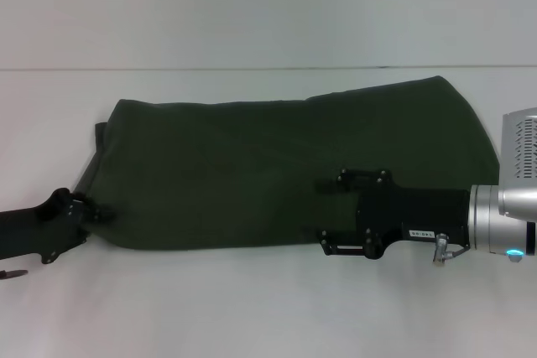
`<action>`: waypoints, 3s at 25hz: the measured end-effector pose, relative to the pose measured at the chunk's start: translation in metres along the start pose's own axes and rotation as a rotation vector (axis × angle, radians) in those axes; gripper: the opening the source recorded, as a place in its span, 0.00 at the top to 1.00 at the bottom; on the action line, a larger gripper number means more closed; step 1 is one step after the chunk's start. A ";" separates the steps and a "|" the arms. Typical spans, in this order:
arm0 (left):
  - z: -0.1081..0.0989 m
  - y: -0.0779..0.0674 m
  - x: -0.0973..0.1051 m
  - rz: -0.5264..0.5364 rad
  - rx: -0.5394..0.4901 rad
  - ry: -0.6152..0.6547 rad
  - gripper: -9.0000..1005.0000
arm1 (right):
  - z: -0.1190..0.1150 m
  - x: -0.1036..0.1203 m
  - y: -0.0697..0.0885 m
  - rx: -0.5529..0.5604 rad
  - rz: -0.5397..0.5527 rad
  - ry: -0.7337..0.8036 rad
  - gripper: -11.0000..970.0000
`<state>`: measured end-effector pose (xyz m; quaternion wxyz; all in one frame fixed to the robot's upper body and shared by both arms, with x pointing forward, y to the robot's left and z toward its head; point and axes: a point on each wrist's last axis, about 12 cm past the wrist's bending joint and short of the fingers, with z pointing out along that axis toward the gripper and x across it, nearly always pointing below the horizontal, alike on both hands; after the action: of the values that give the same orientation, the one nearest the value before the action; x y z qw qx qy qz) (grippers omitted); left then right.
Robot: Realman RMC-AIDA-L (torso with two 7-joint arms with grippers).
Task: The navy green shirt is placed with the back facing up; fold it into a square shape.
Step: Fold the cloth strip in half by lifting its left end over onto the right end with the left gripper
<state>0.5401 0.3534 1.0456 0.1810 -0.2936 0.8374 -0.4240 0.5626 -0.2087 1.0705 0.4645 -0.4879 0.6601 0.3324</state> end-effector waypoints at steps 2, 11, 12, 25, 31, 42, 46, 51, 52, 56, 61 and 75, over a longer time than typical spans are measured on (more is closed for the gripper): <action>0.000 0.000 0.000 0.000 0.002 -0.003 0.69 | 0.000 0.000 0.000 0.000 0.000 -0.001 0.21; 0.000 0.003 0.001 -0.002 0.021 -0.027 0.97 | 0.000 0.000 0.000 0.001 0.000 -0.001 0.21; 0.000 0.003 0.001 0.002 0.023 -0.028 0.97 | 0.000 0.000 0.000 0.001 0.000 -0.001 0.21; -0.026 0.025 -0.007 -0.007 0.014 -0.165 0.97 | 0.000 0.001 -0.002 0.015 -0.001 0.005 0.21; -0.057 0.041 -0.015 -0.027 0.000 -0.276 0.97 | 0.001 -0.001 -0.003 0.015 -0.005 0.004 0.21; -0.067 0.040 -0.019 -0.019 0.029 -0.306 0.97 | 0.003 0.001 -0.002 0.016 0.000 0.015 0.21; -0.062 0.020 -0.019 0.011 0.143 -0.260 0.97 | 0.002 0.003 -0.002 0.025 0.005 0.018 0.21; -0.051 -0.020 -0.014 0.068 0.397 -0.172 0.97 | -0.006 0.010 -0.002 0.065 0.038 0.011 0.21; -0.045 -0.029 -0.011 0.082 0.439 -0.144 0.97 | -0.009 0.012 -0.002 0.075 0.046 0.009 0.21; -0.002 -0.071 0.001 0.153 0.546 -0.027 0.97 | -0.028 0.025 0.002 0.134 0.108 -0.023 0.21; 0.069 -0.130 0.031 0.263 0.593 0.104 0.97 | -0.064 0.046 0.017 0.217 0.206 -0.099 0.21; 0.166 -0.149 0.134 0.485 0.432 0.274 0.97 | -0.111 0.076 0.054 0.324 0.302 -0.198 0.21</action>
<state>0.5801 0.0964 1.0646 0.2205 0.0186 0.7903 -0.5713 0.4720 -0.3171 1.0375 0.5441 -0.2677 0.7214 0.3344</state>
